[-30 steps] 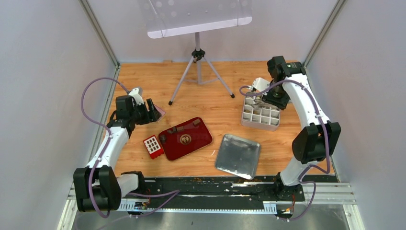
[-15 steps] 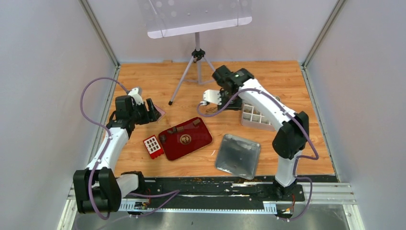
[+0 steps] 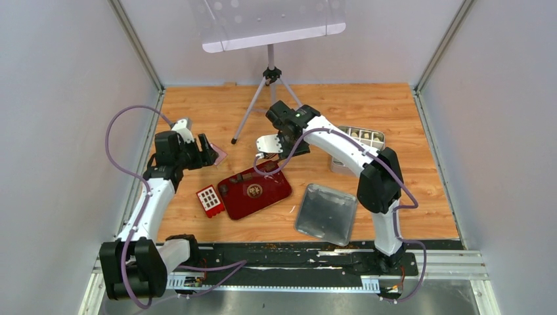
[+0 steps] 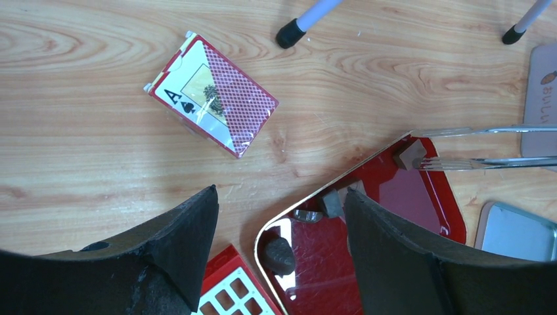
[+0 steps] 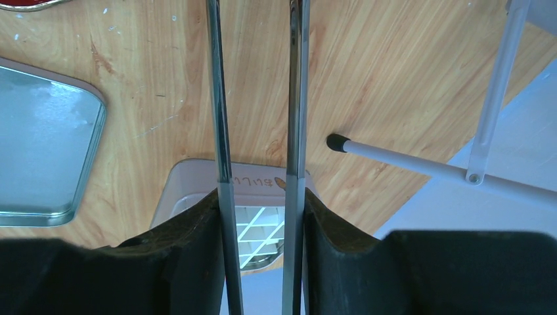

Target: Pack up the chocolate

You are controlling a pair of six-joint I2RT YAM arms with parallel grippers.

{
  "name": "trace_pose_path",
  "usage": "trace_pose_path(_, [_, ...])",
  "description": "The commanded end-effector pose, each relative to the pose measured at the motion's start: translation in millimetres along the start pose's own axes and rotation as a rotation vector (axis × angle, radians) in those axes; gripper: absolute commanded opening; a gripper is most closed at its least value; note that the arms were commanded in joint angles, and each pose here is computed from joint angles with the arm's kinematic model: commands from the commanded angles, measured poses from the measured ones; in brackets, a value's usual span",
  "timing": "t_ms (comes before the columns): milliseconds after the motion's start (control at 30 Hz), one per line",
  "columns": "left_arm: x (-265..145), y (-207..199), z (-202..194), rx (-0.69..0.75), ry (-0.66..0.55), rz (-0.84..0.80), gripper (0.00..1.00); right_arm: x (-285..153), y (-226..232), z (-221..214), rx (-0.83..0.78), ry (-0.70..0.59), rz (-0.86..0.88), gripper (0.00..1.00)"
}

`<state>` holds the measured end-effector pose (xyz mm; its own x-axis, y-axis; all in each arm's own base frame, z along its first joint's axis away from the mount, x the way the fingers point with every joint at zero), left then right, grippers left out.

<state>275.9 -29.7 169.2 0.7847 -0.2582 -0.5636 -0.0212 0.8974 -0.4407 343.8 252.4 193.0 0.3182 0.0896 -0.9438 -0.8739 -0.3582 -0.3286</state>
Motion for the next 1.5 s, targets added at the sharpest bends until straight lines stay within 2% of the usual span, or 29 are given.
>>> trace_pose_path(0, [-7,0,8,0.019,-0.048,0.002,0.78,-6,-18,5,-0.060,0.000,-0.067,0.39])
trace_pose_path(500, [-5,2,7,0.010,-0.048,0.004,0.79,-3,1,11,-0.144,0.003,0.057,0.40])
trace_pose_path(833, [-4,3,6,0.008,-0.046,0.004,0.79,2,4,6,-0.145,0.070,0.093,0.39])
trace_pose_path(967, [-4,3,5,0.007,-0.047,0.004,0.79,-4,2,8,-0.118,0.061,0.105,0.24])
trace_pose_path(1133, [-2,3,4,0.001,-0.043,0.000,0.79,-38,-5,6,-0.068,0.003,0.031,0.16])
trace_pose_path(1300, [-1,3,4,-0.001,-0.042,-0.001,0.79,-73,4,-23,0.044,-0.012,-0.004,0.15])
trace_pose_path(1467, [1,3,3,-0.005,-0.033,-0.003,0.79,-84,27,-88,0.255,0.046,0.018,0.16])
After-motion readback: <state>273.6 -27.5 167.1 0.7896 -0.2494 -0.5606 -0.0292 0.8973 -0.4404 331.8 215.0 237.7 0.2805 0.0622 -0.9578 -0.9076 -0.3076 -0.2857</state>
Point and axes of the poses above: each gripper's point midway between its finger pads, its own x axis out along the fingers, its own y axis along the line the jaws close on, z = x × y, the point moved 5 cm from there along -x, back along the fingers, and after that the axes turned 6 degrees about -x, right-handed, at the moved point
